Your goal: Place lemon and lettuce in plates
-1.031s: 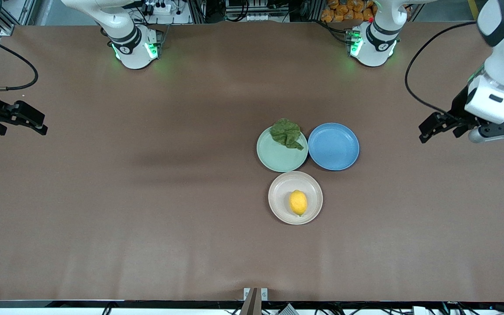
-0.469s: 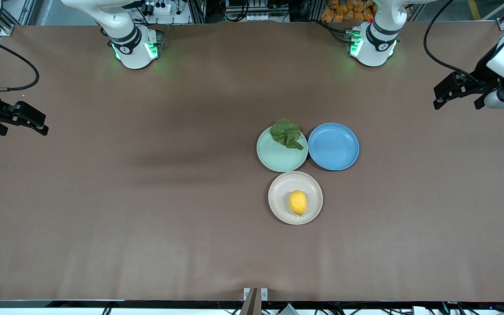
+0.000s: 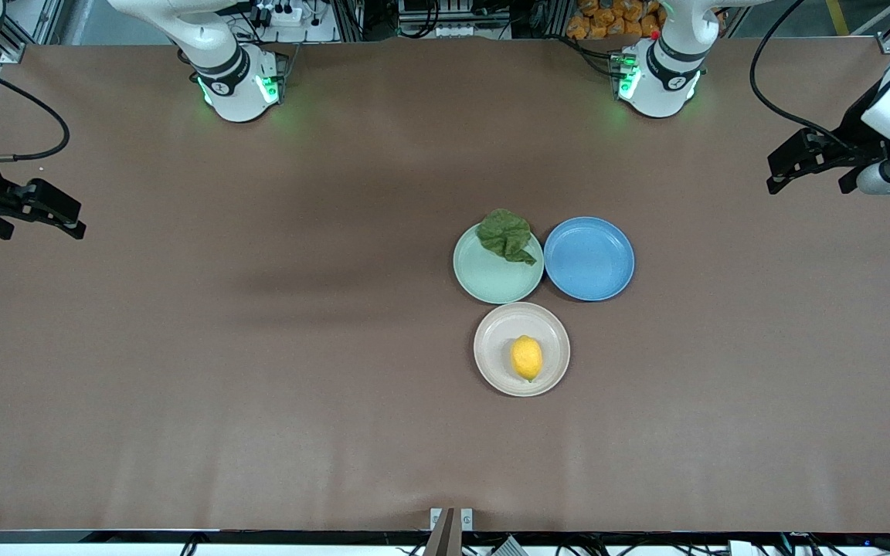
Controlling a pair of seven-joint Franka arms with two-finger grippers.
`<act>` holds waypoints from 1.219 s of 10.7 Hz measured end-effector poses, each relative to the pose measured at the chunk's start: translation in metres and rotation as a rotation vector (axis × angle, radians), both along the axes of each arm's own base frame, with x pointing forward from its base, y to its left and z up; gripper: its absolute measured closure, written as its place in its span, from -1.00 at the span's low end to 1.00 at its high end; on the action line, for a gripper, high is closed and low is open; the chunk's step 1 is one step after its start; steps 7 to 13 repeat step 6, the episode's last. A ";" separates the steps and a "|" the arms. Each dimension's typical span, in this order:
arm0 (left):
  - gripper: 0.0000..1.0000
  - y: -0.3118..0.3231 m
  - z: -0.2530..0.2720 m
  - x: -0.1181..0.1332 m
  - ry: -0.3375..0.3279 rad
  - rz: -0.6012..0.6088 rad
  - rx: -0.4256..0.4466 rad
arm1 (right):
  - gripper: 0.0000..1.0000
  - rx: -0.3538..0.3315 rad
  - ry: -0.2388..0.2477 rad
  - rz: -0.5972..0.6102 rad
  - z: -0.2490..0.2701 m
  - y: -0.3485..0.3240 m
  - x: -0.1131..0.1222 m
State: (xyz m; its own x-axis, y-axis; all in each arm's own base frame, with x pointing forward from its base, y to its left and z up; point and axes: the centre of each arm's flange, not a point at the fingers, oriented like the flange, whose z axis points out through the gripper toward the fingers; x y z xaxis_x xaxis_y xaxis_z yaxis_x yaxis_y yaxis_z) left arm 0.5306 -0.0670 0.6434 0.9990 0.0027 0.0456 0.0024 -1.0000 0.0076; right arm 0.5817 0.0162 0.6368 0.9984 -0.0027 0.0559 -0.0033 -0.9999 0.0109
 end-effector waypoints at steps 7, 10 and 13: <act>-1.00 -0.003 0.000 0.002 -0.005 -0.005 -0.001 | -1.00 0.000 0.000 0.001 0.000 0.001 0.000; -1.00 -0.003 0.000 0.002 -0.005 -0.005 -0.001 | -1.00 0.000 0.000 0.001 0.000 0.001 0.000; -1.00 -0.003 0.000 0.002 -0.005 -0.005 -0.001 | -1.00 0.000 0.000 0.001 0.000 0.001 0.000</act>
